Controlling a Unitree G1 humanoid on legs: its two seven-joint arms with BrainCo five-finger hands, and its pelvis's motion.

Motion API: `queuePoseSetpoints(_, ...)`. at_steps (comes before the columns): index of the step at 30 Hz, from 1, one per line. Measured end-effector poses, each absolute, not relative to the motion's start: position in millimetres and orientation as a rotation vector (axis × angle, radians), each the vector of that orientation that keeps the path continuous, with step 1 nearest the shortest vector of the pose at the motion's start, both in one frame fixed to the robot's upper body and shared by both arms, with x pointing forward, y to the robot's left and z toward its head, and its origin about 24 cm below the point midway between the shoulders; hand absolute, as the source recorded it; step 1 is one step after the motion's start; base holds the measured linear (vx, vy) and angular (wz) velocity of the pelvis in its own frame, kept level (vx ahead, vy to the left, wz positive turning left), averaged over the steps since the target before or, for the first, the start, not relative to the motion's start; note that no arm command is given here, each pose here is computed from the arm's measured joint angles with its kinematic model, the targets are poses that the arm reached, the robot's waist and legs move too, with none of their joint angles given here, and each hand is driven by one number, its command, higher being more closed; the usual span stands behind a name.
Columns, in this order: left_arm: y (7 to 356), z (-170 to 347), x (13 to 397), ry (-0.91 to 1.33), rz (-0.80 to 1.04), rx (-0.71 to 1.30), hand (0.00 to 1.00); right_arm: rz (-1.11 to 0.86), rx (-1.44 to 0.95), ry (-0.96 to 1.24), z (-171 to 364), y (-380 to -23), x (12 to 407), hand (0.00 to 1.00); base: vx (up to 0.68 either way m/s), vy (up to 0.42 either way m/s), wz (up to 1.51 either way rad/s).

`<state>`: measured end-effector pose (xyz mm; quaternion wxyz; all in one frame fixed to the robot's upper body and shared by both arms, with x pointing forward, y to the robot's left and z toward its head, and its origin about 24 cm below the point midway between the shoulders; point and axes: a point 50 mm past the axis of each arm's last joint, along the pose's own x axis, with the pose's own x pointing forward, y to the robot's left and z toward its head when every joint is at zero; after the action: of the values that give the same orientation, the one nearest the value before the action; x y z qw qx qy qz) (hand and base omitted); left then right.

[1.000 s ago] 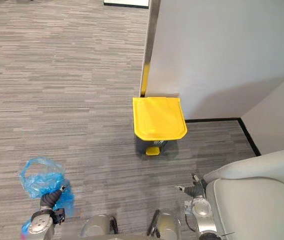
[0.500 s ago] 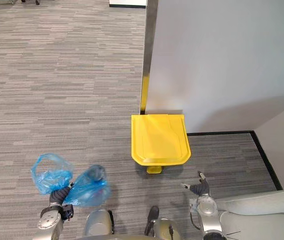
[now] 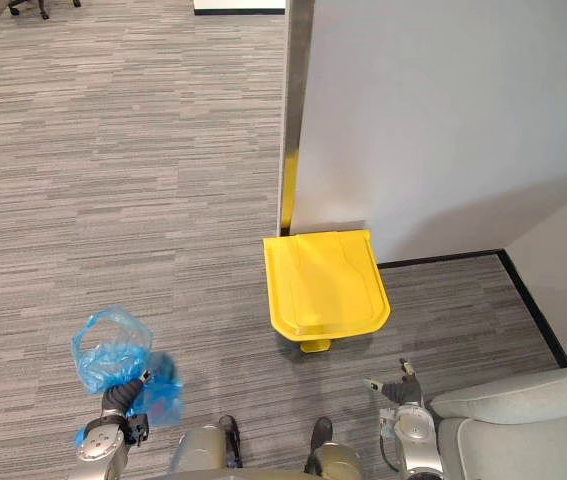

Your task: Gather rubbish on tea table into small bin, then transfer packed bag to large trash can.

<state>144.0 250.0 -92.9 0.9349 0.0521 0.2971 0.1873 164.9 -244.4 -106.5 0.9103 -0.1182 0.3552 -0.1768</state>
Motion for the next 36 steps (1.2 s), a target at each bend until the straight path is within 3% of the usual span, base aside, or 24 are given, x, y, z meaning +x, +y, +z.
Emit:
queuePoseSetpoints(12, 258, -90, 143, 0.614, 0.35, 0.188, 1.0, -0.398, -0.232, 0.746, -107, -250, 168, 0.0, 0.03, 0.045, 0.02)
queuePoseSetpoints(18, 243, -72, 195, 0.489, 0.303, 0.177, 1.0, -0.444, -0.279, 0.696, -91, -276, 183, 0.0, 0.16, -0.086, 0.44)
queuePoseSetpoints(23, 241, -63, 208, 0.442, 0.303, 0.175, 1.0, -0.572, -0.194, 0.742, -96, -291, 154, 0.0, 0.3, -0.191, 0.78)
queuePoseSetpoints(29, 225, -59, 214, 0.406, 0.262, 0.147, 1.0, -0.55, -0.088, 0.614, -83, -266, 182, 0.0, 0.22, -0.138, 0.11)
queuePoseSetpoints(36, 227, -58, 213, 0.405, 0.268, 0.149, 1.0, -0.229, -0.164, 0.447, -55, -197, 244, 0.0, -0.03, -0.01, 0.09)
